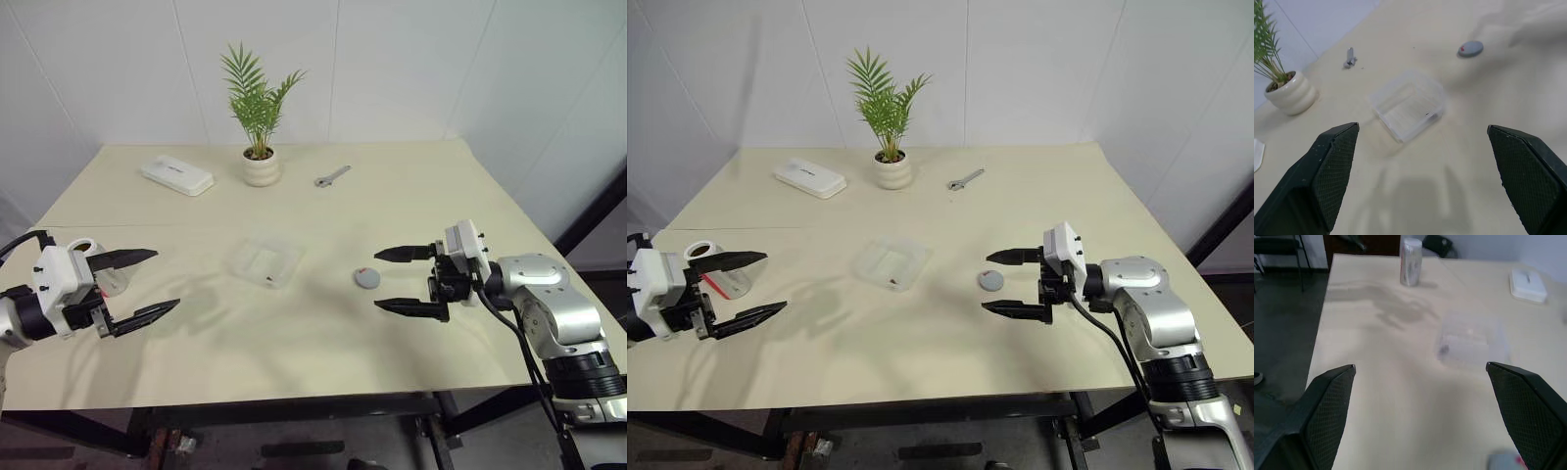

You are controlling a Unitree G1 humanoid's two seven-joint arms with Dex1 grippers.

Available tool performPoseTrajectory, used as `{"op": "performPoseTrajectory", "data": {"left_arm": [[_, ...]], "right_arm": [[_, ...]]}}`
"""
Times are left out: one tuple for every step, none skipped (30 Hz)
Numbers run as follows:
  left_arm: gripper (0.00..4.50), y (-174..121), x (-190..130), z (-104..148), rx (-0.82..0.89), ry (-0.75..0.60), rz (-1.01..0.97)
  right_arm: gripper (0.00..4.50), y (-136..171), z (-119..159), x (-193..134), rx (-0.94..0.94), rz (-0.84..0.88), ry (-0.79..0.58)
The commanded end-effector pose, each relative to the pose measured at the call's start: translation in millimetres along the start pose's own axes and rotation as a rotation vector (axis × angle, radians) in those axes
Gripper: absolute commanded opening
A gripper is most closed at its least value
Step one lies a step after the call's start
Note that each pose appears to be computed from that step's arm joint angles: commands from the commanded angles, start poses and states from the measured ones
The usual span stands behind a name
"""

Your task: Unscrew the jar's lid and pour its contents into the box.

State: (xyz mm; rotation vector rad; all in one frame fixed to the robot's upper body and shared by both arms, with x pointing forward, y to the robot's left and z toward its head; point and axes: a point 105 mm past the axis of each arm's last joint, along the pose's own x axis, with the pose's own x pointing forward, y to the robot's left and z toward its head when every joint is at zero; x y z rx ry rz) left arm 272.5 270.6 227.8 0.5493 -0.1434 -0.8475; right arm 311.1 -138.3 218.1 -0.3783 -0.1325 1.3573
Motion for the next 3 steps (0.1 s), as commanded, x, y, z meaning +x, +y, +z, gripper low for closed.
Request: {"op": "performPoseTrajectory", "data": {"left_arm": [[4.48, 5.9, 3.1, 0.6, 0.024, -0.008, 0.009], [4.48, 6.7, 4.1, 0.3, 0.022, -0.010, 0.009], [4.48, 7.7, 4.6, -0.4, 0.017, -0.014, 0.010]], "right_arm": [[4.50, -6.3, 10.5, -11.7, -0.060, -0.061, -0.008], [4.50, -6.8, 10.5, -12.2, -0.061, -0.067, -0.008], [4.50, -7.3, 9.7, -12.2, -0.066, -0.077, -0.005]]}}
